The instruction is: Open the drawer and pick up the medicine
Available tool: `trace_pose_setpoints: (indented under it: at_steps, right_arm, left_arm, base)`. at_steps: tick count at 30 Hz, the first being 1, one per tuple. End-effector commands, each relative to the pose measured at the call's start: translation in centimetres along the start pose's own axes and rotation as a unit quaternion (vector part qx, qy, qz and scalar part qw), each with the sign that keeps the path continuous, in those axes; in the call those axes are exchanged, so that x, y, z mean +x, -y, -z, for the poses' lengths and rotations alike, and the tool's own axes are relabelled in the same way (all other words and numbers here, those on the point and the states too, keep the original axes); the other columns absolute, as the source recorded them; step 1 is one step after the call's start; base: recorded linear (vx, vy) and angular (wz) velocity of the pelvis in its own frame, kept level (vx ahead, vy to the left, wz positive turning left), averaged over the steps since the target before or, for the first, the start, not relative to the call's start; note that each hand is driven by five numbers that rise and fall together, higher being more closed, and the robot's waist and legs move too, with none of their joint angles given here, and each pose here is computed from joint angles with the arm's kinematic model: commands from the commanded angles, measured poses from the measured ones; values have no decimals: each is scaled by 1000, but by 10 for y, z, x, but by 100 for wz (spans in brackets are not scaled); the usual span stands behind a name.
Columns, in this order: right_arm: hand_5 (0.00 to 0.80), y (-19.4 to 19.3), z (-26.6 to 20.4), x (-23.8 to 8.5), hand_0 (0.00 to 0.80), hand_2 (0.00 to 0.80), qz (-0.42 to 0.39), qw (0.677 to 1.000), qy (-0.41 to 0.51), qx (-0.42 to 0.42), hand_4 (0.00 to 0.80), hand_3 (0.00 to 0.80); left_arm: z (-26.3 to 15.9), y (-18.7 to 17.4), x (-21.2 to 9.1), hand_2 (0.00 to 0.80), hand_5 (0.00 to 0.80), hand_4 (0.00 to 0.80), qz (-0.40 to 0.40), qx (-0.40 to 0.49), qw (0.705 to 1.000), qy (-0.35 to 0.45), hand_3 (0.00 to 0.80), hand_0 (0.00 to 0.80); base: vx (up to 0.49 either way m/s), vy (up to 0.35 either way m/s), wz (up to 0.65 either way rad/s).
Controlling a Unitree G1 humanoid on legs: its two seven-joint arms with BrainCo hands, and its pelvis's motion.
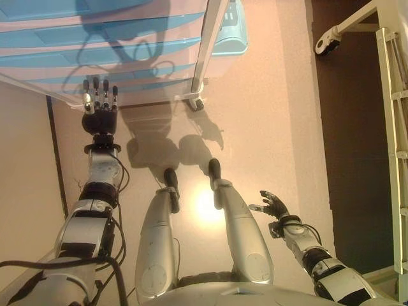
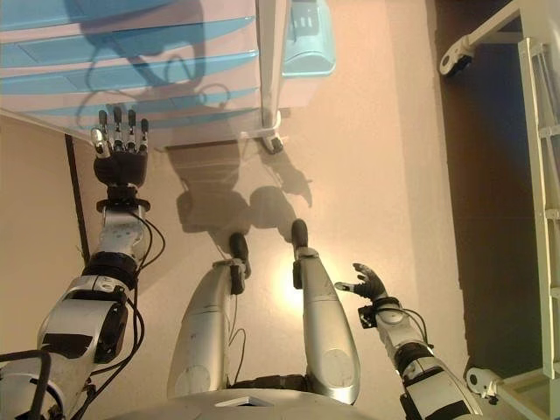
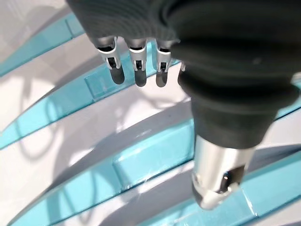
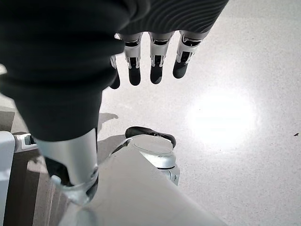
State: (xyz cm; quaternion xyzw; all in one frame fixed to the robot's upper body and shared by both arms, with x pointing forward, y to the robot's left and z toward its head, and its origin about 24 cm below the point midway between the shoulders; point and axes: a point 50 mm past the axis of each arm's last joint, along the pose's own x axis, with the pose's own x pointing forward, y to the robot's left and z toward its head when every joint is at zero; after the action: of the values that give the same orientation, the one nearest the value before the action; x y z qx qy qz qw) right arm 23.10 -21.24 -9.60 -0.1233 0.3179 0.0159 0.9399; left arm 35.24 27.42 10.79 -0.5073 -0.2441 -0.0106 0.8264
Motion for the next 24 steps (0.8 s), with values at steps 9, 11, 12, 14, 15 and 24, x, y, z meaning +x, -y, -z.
trace_pose_setpoints:
  at_steps: [9,11,12,14,15,24]
  right_arm:
    - [0,-4,17,-8,0,0,-11,1000,-16,-6,0,0]
    - [0,-5,16,-8,0,0,-14,1000,-15,-8,0,0]
    - [0,-5,16,-8,0,0,-14,1000,-15,-9,0,0]
    - [0,-4,16,-9,0,0,-16,1000,-15,-11,0,0]
    - [0,-5,17,-9,0,0,-17,1000,-15,-12,0,0]
    - [0,-6,21,-11,0,0,-23,1000,-14,-14,0,0]
  left_arm:
    - [-26,27,28,0,0,0,55,9,997,47,0,0]
    - [-31,34,36,0,0,0,59,15,997,54,0,0]
    - [-34,38,39,0,0,0,61,16,996,58,0,0]
    - [-39,47,47,0,0,0,75,19,995,63,0,0]
    - [-40,51,49,0,0,0,80,19,994,65,0,0]
    - [-56,106,76,0,0,0,193,22,977,88,0,0]
  base:
    - [3,-3,-1]
    - [0,0,0]
    - [0,0,0]
    - [0,0,0]
    - [0,0,0]
    - [0,0,0]
